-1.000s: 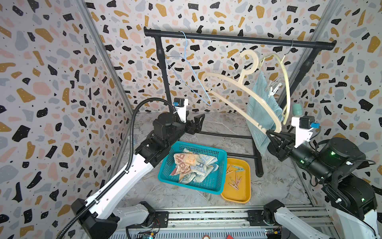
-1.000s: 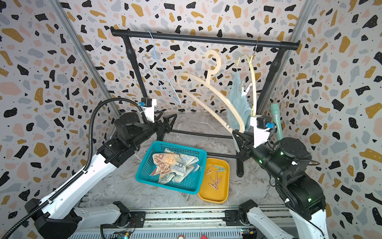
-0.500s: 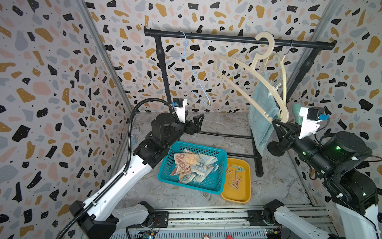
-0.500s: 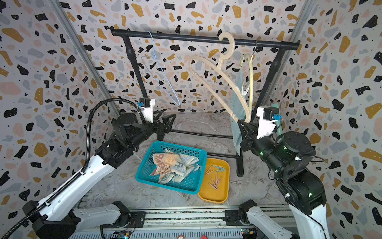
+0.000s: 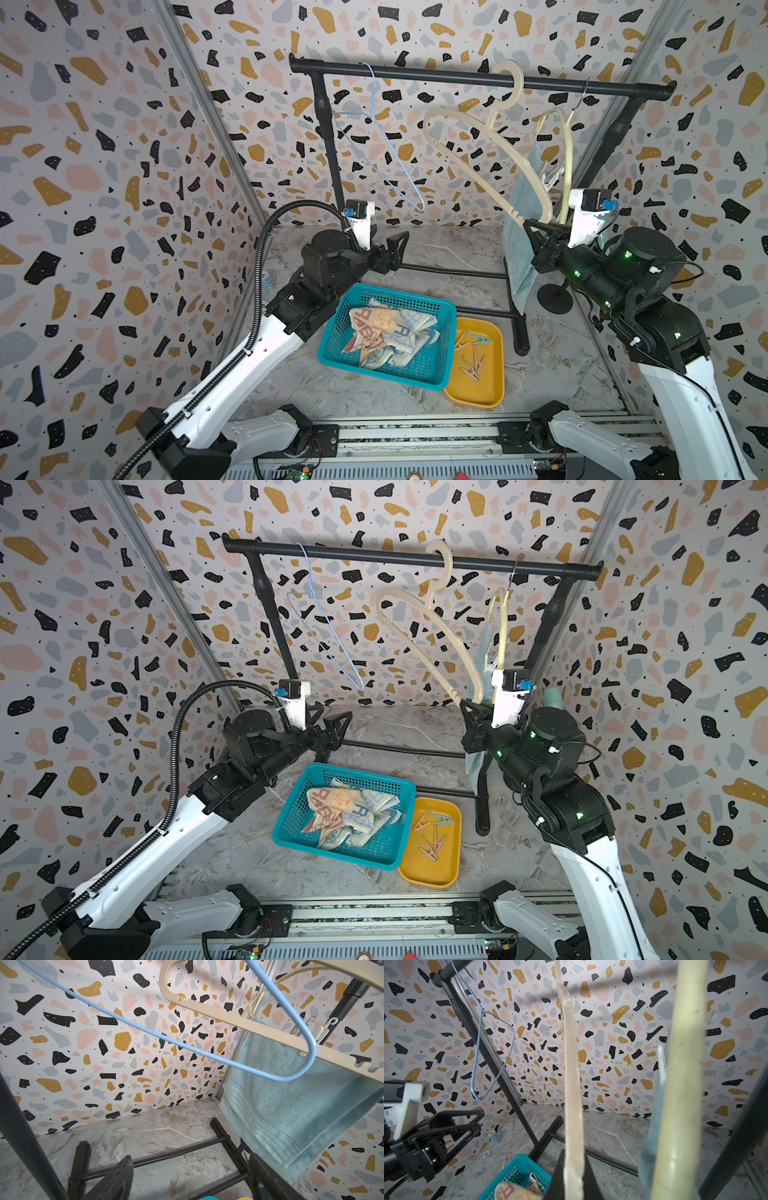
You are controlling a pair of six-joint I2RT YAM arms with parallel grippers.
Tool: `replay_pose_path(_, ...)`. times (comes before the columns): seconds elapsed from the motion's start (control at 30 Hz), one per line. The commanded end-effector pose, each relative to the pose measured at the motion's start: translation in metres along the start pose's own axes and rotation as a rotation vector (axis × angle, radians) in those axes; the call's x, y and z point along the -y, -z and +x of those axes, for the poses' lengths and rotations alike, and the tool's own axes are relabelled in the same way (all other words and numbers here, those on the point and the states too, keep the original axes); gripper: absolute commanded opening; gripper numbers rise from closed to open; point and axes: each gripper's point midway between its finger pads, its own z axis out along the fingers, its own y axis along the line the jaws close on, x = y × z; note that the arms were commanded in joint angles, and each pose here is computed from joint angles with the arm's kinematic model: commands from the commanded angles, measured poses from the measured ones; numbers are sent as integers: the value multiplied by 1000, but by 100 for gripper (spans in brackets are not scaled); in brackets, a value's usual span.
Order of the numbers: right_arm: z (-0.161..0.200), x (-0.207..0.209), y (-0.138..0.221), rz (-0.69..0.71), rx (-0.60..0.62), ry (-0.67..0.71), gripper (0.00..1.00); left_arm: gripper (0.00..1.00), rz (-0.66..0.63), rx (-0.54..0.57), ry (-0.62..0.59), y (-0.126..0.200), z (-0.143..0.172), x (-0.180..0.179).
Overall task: Remove the clothespins securing towels to the hanger
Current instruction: Place the hanger on the clothesline, then pick up the hanger from the clothesline.
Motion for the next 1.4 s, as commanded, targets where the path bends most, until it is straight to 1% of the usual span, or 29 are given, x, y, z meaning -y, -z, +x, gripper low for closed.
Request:
replay_pose_path(0.0,-35,-8,13,-24,118,-9,0,86,9,43,-16,5,-10,1)
replay_pose_path(0.33,-17,-13,13,-73,90,-32,0,86,6,35,-31,4,-6,0)
replay_pose_path(0.37,-15,-15,14,-84,86,-32,7,86,7,35,-33,4,-7,0)
replay_pose_path(0.4,-13,-16,15,-91,82,-34,18,86,8,35,-33,4,-7,1)
replay_pose_path(0.43,-13,-17,16,-97,82,-35,22,86,8,34,-33,3,-6,0)
replay_pose_path(0.5,-11,-18,18,-106,77,-35,27,86,12,34,-32,3,-7,2)
replay_pose_path(0.57,-11,-18,21,-107,78,-35,36,86,13,33,-31,3,-6,1)
replay_pose_path(0.63,-10,-18,26,-108,84,-37,41,86,14,30,-32,2,-5,2)
replay_pose_path(0.73,-11,-17,37,-104,96,-41,46,86,22,22,-38,0,-3,3)
replay_pose_path(1.0,-11,-8,72,-49,139,-33,53,86,24,17,-49,-5,-6,4)
replay_pose_path(1.17,-23,-5,94,-21,188,-26,54,86,21,16,-46,-7,-8,4)
replay_pose_path(1.37,-38,-7,102,-17,212,0,52,86,13,27,-46,-5,-12,3)
